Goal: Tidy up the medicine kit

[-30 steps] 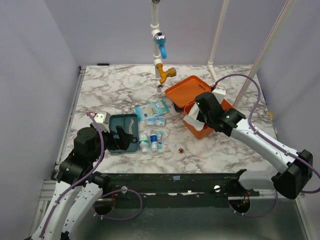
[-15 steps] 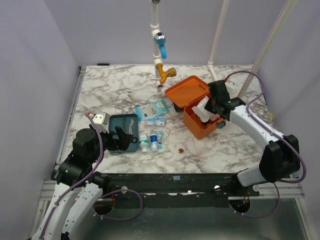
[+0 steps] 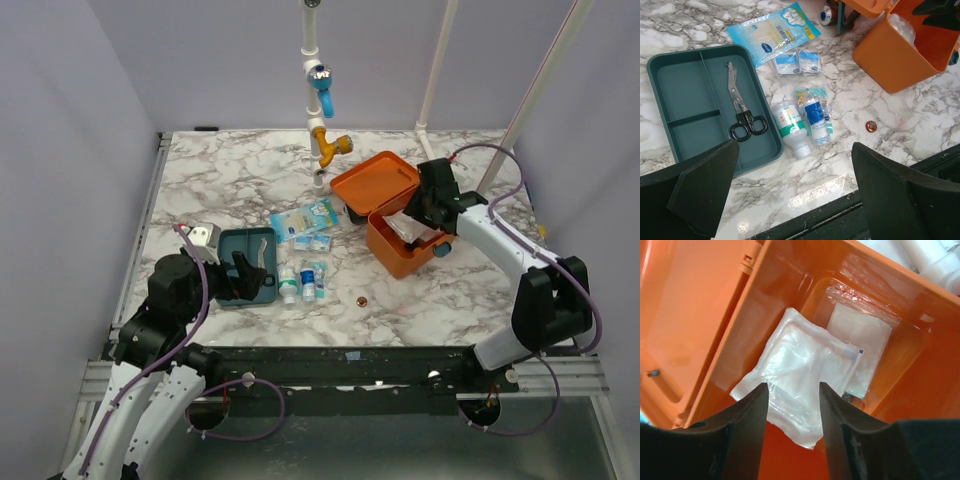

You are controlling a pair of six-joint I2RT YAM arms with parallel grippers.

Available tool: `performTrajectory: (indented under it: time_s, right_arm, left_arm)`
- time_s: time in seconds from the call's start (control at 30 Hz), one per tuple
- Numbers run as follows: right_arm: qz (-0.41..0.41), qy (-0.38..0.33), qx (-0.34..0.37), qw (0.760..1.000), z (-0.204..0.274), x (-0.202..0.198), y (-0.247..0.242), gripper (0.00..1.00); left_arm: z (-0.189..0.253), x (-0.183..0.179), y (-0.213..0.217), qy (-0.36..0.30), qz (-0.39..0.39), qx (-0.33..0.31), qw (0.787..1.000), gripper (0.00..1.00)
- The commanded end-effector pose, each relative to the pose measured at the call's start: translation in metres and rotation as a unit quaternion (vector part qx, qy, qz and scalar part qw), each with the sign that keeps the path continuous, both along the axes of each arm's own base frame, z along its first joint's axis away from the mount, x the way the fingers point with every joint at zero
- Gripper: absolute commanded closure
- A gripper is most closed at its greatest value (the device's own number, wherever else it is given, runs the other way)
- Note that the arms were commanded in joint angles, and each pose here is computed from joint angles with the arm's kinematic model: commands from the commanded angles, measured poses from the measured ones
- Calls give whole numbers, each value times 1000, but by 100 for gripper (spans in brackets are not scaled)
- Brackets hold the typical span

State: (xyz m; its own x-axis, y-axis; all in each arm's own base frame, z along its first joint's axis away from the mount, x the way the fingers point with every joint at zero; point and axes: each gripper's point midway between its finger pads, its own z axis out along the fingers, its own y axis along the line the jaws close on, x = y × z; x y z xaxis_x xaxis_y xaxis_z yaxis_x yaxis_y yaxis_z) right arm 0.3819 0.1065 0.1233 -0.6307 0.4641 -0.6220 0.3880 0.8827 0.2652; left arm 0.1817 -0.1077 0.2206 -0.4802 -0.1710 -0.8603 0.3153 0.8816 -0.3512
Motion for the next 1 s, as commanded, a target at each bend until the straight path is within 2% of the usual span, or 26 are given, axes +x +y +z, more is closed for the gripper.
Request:
performTrajectory:
  time_s: [0.0,0.17,0.3,0.43,0.77,0.97]
  right_arm:
    - [26,-59,23,998,52,7,7,50]
    - [96,-85,47,991,85,-14,20,48]
    - [146,-96,58,983,98,-38,27,44]
    - [203,-101,61,972,109,-67,45,41]
    - [315,-82,100,940,100,-134,112,38]
    - [370,-50,99,923,66,-160,158,36]
  left_arm:
    - [-3,4,-1,12,3,4,1000,1]
    - [-5,11,6,35,40,8,999,2]
    - [-2,10,-5,54,27,-18,998,1]
    - [-11,10,-15,105,19,-30,994,2]
    - [-20,12,-48,214,-28,-57,975,1]
    - [-27,12,-62,257,-33,-48,965,2]
